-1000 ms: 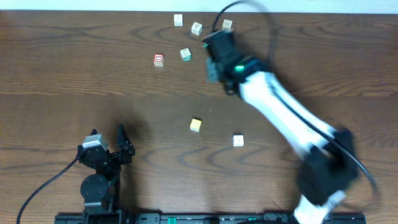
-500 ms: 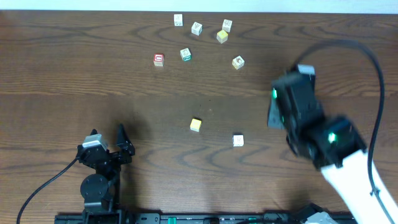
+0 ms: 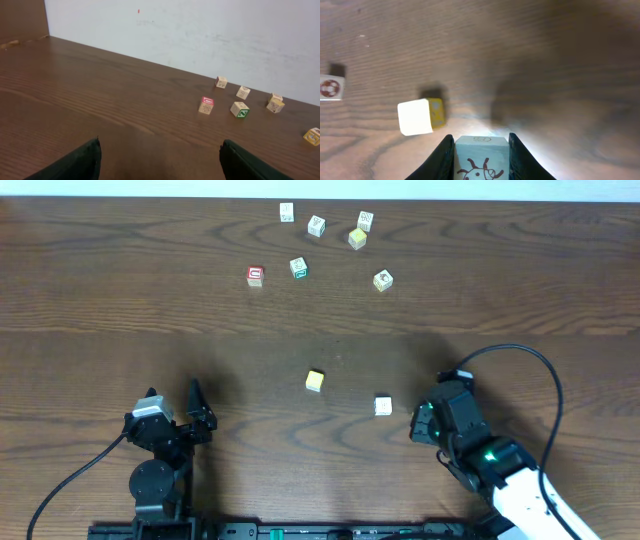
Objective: Lift 5 blocks
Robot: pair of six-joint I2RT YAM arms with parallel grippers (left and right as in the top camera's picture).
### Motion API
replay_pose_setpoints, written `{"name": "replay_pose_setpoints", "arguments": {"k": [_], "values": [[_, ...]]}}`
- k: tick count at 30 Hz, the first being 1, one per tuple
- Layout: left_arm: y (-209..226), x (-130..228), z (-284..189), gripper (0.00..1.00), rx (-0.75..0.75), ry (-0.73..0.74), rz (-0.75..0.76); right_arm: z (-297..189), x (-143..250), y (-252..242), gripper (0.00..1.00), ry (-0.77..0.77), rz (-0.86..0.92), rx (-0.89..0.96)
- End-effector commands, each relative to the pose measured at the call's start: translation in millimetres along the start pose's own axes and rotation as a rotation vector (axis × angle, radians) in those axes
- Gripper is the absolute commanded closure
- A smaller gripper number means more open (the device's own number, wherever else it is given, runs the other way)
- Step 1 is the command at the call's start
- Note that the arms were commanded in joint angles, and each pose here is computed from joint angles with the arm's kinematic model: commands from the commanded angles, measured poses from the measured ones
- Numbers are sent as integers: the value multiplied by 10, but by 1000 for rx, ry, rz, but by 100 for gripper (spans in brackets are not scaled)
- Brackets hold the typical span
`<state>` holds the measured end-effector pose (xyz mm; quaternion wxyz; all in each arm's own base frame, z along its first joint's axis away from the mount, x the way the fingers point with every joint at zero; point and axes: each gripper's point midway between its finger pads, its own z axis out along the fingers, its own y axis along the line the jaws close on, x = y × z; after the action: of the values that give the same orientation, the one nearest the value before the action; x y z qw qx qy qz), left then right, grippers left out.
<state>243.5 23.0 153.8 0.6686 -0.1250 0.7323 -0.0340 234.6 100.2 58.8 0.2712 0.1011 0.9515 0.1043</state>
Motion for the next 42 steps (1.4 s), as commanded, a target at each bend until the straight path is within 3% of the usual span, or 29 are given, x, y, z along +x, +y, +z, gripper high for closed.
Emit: {"name": "replay_pose_setpoints", "arguments": {"k": [1,11,34,42], "values": [[68,162,10,24,-27,46,-1,137,70,77,80,57,-56,-24],[68,162,10,24,-27,46,-1,484,133,173,79,105,-68,-39],[69,162,10,24,-28,46,-1,492,-18,302,72,47,-145,-89],[69,162,10,24,-28,46,-1,492,9,280,62,58,-153,-81]]}}
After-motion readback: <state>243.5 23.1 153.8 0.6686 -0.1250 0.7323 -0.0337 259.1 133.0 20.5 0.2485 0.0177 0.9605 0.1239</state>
